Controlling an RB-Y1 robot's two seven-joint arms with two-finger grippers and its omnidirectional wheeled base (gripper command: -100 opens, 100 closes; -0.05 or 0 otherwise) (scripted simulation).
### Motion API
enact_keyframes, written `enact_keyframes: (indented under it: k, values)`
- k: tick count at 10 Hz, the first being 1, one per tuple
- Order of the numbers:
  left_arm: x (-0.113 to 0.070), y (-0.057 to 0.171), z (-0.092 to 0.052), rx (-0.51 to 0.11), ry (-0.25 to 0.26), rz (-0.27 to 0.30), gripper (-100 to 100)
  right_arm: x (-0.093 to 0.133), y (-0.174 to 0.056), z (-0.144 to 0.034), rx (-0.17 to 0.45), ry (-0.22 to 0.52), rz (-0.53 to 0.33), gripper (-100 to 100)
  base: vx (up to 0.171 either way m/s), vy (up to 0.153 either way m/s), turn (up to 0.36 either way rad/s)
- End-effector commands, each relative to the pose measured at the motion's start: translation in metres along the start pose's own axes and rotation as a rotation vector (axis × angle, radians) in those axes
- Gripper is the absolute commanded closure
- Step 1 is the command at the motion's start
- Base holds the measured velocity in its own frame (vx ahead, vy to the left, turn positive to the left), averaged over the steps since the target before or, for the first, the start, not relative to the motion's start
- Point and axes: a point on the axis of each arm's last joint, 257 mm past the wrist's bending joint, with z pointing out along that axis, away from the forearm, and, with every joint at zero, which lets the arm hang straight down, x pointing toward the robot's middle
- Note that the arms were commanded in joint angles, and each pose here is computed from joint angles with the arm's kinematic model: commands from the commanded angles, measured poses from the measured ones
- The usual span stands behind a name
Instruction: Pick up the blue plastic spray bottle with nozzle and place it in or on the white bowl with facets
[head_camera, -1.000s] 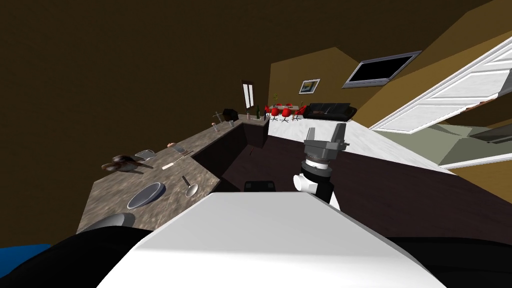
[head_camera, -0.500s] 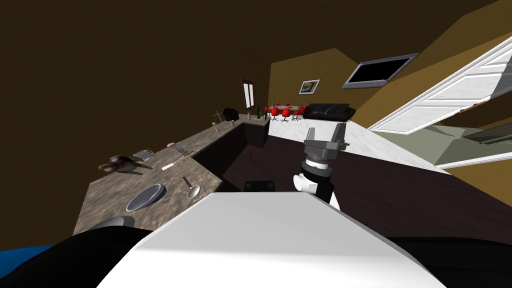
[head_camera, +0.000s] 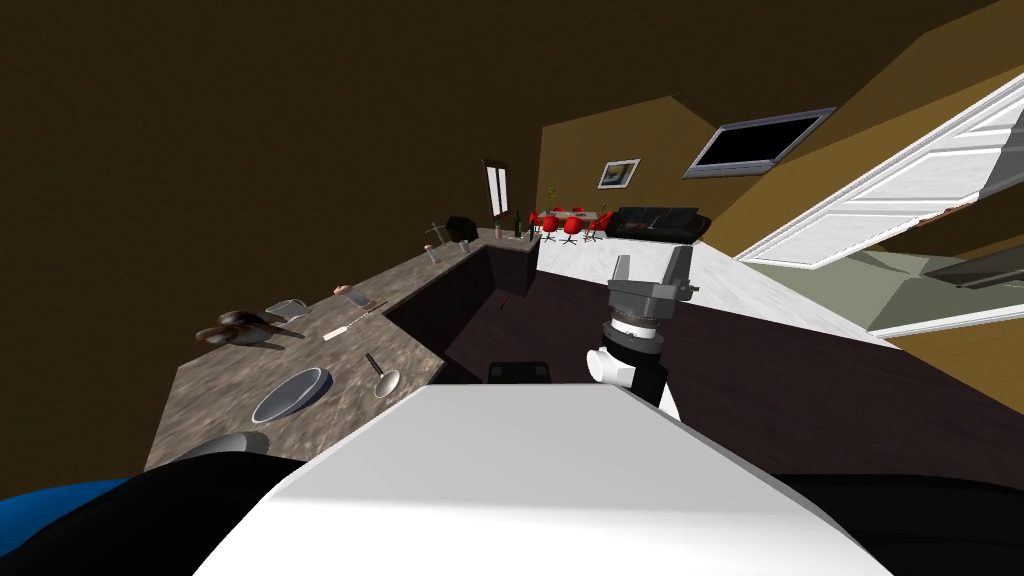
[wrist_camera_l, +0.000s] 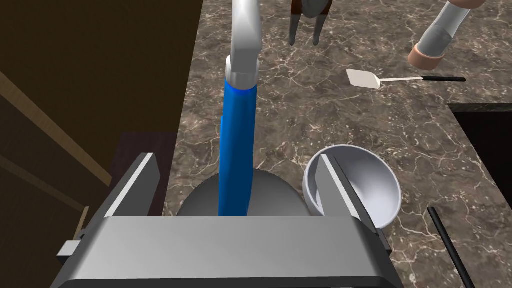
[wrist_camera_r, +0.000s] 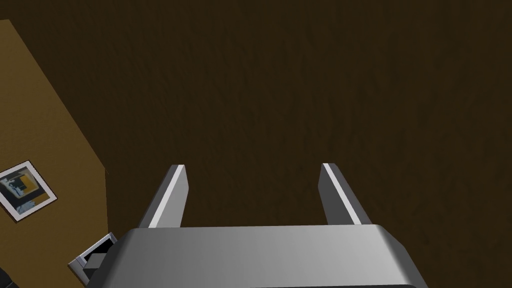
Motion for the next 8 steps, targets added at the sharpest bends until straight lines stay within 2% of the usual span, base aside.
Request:
enact_keyframes:
  k: [1,4,5,6,8]
  values:
    - [0.013,-0.008,-0.010,0.010,-0.001,-0.004,-100,0.000,0.000,0.000,0.000,0.000,0.000,0,-0.001,0.001,-0.063]
    - [0.039,-0.021,-0.030,0.030,-0.004,-0.010,-100,0.000,0.000,0.000,0.000,0.000,0.000,0,-0.003,0.007,-0.081]
    - [0.038,-0.017,-0.024,0.026,-0.002,-0.009,-100,0.000,0.000,0.000,0.000,0.000,0.000,0,0.000,0.000,0.000]
    - [0.038,-0.018,-0.025,0.026,-0.003,-0.011,0,0.000,0.000,0.000,0.000,0.000,0.000,0,0.000,0.000,0.000]
    - [0.038,-0.018,-0.025,0.026,-0.003,-0.011,0,0.000,0.000,0.000,0.000,0.000,0.000,0,0.000,0.000,0.000]
